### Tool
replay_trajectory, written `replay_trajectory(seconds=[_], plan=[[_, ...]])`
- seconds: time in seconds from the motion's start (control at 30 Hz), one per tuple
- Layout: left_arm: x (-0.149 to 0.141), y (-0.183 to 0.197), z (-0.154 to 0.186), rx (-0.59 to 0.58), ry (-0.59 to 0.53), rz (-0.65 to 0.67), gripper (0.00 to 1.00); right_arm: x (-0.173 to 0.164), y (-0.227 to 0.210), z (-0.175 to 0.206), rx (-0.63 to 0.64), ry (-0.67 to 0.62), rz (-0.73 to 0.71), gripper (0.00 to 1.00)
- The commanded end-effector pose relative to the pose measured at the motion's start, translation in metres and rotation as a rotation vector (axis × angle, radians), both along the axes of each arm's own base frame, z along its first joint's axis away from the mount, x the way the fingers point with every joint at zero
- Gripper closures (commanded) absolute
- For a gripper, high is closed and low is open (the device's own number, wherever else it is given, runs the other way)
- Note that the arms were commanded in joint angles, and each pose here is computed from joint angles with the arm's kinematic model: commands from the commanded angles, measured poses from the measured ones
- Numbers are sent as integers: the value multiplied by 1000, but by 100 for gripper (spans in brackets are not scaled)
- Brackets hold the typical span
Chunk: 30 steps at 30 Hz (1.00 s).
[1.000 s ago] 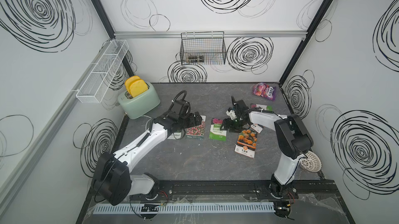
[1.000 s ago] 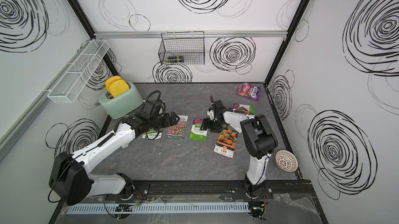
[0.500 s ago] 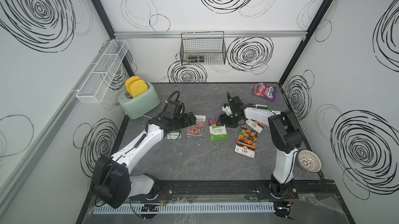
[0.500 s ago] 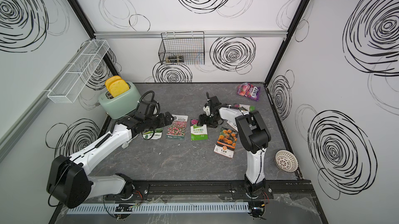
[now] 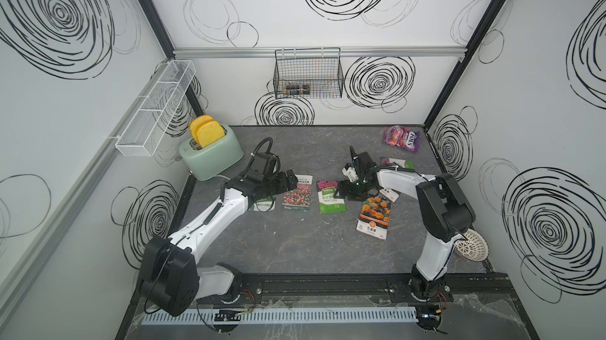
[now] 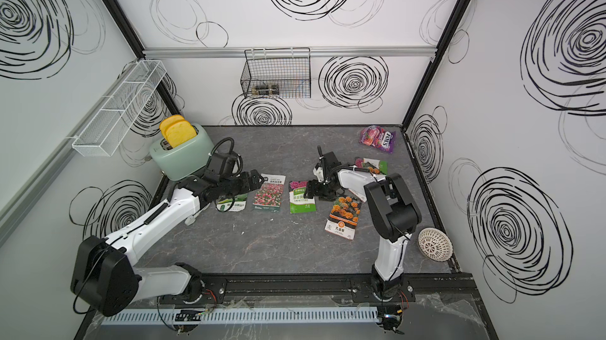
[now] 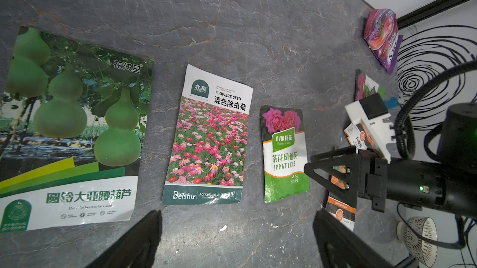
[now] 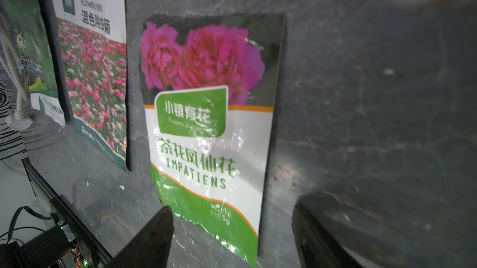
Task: Arrange the seed packets in a row
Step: Place the seed packet at the center of the board.
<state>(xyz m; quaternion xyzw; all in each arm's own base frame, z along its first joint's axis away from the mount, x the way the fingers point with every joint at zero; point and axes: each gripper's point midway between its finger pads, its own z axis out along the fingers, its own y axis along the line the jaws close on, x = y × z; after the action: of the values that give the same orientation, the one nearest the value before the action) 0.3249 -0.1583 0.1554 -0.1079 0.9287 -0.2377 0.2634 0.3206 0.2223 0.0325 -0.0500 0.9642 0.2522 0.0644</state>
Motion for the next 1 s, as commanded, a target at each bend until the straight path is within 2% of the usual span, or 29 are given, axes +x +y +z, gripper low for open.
replay_trajectory(seconds=[0.0,0.27,0.97], plan=[[-1,4,0,5,-8,-3,4,-12,0,1,13,11,-2,25],[-3,6,-3,6,-9,2,4,-21,22,-2,31,17,35,26],[-7,7,-8,1,-4,1,4,-21,43,-2,38,12,68,26]])
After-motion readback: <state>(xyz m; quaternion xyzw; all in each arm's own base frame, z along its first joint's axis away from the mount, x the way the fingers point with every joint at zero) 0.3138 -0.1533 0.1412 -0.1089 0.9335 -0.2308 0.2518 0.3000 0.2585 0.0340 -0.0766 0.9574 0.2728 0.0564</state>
